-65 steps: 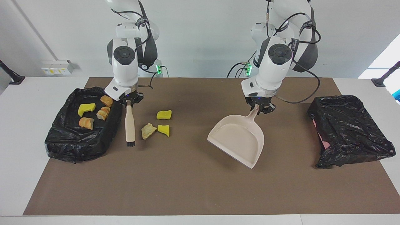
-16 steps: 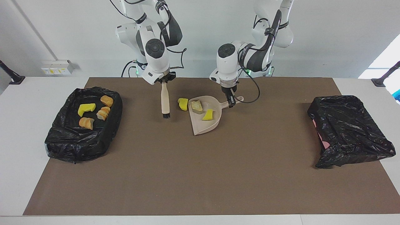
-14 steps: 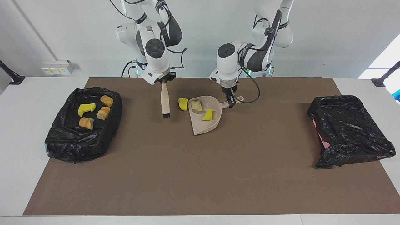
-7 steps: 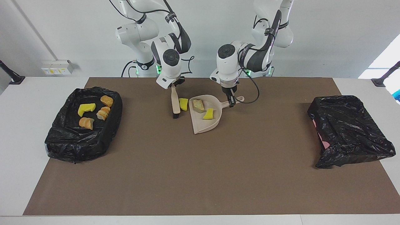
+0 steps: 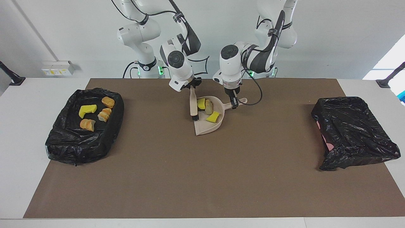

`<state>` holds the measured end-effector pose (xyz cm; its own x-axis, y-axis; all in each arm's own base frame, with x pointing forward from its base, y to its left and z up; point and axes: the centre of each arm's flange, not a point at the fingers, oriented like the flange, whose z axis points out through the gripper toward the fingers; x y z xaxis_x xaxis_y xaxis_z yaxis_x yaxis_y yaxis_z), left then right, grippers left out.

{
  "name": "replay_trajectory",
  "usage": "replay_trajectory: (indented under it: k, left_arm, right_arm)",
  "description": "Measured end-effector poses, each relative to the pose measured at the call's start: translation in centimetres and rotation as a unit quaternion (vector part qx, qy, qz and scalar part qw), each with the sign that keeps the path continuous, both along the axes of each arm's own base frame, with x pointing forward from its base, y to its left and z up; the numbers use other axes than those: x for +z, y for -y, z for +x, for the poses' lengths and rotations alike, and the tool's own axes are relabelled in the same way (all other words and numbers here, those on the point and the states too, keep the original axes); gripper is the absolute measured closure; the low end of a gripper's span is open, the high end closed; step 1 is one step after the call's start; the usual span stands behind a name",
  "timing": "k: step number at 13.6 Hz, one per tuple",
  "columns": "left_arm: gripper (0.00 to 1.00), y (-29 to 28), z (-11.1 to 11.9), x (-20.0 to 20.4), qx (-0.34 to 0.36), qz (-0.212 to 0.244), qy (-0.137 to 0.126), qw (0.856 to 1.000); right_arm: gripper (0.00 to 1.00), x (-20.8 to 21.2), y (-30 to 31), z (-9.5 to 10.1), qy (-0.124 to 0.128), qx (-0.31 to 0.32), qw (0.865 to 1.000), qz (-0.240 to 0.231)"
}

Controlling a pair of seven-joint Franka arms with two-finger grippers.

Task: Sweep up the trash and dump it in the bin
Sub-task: 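Carry the loaded dustpan with the left gripper to the farther trash bag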

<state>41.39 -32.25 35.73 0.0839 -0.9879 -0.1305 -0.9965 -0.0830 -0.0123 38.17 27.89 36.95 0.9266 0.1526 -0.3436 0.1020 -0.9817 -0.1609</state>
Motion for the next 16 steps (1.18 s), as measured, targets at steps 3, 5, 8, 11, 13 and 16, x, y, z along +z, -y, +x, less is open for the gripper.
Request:
replay_trajectory:
  k: [3, 5, 8, 11, 13, 16]
  left_arm:
    - [0.68, -2.8, 2.5, -0.3, 0.012, -0.037, -0.010, 0.999]
    - [0.68, -4.0, 3.8, -0.6, 0.022, -0.054, -0.007, 0.998]
    - [0.68, -5.9, 5.5, -0.8, 0.027, -0.077, -0.009, 0.997]
    - [0.68, -9.4, 8.2, 0.5, 0.029, -0.108, -0.006, 0.994]
    - [0.68, -11.6, 10.1, 2.0, 0.026, -0.119, -0.002, 0.993]
    - [0.68, -14.6, 13.5, 5.4, 0.022, -0.120, -0.016, 0.992]
  right_arm:
    - [0.73, 2.0, 2.8, -0.1, 0.010, 0.030, 0.998, -0.055]
    - [0.73, 2.4, 3.4, -0.8, 0.002, 0.037, 0.995, -0.088]
    - [0.73, 2.4, 1.9, -4.0, 0.002, 0.004, 0.992, -0.129]
    - [0.73, 2.6, -1.3, -8.3, 0.022, -0.020, 0.990, -0.139]
    - [0.73, 1.8, -3.0, -9.4, 0.029, -0.026, 0.993, -0.113]
    - [0.73, -2.0, -6.1, -10.3, 0.040, -0.043, 0.994, -0.092]
